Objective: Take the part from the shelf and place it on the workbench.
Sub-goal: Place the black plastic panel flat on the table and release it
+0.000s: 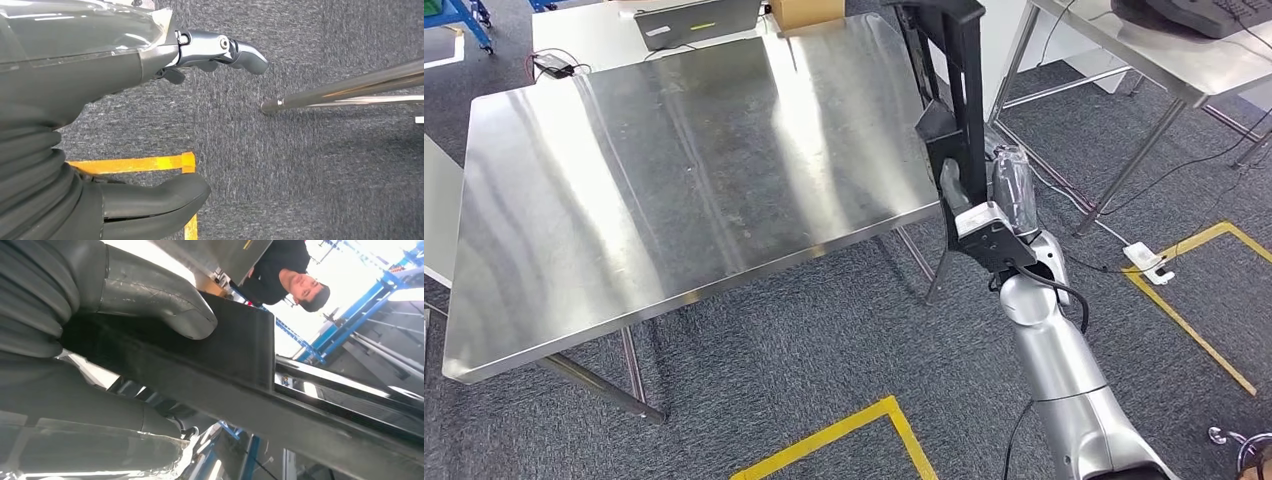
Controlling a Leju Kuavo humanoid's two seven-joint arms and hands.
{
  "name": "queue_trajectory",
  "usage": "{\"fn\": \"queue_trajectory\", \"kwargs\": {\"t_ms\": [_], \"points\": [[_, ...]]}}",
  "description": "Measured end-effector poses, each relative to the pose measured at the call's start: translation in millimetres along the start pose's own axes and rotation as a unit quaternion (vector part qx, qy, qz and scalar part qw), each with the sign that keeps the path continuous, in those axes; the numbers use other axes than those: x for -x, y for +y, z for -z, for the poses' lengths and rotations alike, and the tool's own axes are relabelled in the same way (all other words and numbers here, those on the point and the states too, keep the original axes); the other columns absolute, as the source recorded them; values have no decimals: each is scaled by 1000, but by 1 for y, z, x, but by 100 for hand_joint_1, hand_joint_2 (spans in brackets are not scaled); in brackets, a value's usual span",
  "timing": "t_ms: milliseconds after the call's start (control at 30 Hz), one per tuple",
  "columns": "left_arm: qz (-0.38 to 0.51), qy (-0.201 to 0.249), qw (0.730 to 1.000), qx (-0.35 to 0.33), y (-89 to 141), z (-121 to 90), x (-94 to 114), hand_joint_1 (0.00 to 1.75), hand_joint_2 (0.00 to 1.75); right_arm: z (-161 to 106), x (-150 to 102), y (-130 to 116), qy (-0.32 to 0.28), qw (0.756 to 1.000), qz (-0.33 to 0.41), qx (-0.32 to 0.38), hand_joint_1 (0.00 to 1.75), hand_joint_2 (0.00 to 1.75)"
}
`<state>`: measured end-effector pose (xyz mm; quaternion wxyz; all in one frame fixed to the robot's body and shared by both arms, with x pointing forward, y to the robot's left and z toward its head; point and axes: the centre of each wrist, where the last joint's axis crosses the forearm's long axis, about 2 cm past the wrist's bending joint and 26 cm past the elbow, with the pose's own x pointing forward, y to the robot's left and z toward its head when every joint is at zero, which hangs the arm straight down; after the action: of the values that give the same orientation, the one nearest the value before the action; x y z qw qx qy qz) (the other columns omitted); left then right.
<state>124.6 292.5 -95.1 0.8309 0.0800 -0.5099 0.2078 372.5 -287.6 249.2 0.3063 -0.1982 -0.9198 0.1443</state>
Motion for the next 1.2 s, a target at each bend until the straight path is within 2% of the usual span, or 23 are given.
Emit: {"fn": "queue_trajectory", "kwargs": {"t_ms": [567,833,1033,1200], "points": [[2,1,1000,2,0,0,0,0,175,3,-1,0,-1,1000,0,-1,175,175],[1,1,1000,1,0,0,0,0,175,18,-3,-5,-11,1000,-8,-3,175,175],[-1,3,1000,4,1,-2,1,0,175,46,-3,-23,9,998,-51,-26,175,175],[-1,6,1000,14,-3,-2,2,0,175,98,-5,-54,26,992,-104,-64,175,175]]}}
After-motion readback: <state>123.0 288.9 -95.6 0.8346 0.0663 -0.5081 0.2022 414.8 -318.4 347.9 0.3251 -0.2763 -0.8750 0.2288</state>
